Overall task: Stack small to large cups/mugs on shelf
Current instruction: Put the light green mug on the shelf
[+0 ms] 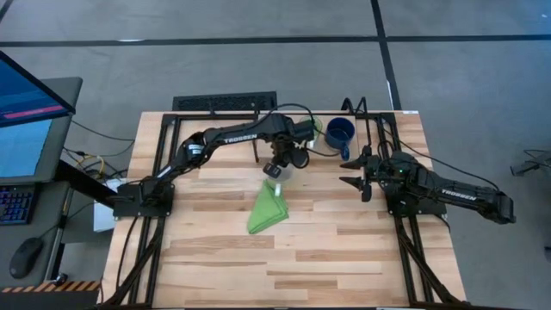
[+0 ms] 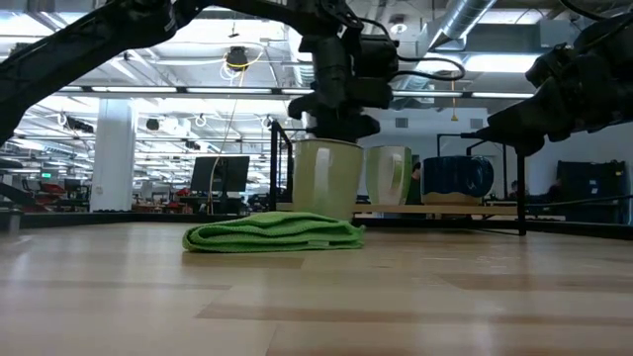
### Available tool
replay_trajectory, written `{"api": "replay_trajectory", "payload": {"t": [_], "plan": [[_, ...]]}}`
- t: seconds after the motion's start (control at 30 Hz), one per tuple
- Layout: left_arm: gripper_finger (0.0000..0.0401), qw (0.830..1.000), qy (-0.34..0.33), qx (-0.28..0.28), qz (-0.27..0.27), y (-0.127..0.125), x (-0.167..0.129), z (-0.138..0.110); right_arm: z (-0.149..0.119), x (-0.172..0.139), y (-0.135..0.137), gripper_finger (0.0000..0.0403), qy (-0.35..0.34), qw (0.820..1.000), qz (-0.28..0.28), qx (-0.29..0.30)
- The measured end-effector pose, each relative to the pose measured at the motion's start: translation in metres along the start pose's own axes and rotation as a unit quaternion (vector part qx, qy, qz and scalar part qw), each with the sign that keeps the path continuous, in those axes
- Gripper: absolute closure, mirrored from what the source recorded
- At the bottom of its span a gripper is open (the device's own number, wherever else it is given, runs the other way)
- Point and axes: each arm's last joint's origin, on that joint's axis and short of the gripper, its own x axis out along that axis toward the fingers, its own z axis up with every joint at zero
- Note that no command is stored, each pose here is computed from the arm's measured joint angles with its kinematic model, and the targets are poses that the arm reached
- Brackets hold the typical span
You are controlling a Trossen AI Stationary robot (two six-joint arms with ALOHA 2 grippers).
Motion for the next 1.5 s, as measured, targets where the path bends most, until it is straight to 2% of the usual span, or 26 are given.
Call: {"api": "replay_trajectory", "payload": {"t": [1.1,1.2,1.5], "plan": [[0.0362,0.999,-0.016,-0.022,0.029,0.0048,-0.0005,0.0039,0.0000,0.0000,0.0000,0.0157,0.000,1.000,0.000,0.017],[0.0344,0.999,-0.017,-0.024,0.032,0.0052,-0.0007,0.0042,0.0000,0.0000,0.0000,0.0157,0.000,1.000,0.000,0.018],[0.0251,0.999,-0.019,-0.002,0.029,0.0033,-0.0012,0.0060,0.0000,0.0000,0.0000,0.0157,0.000,1.000,0.000,0.018]]}}
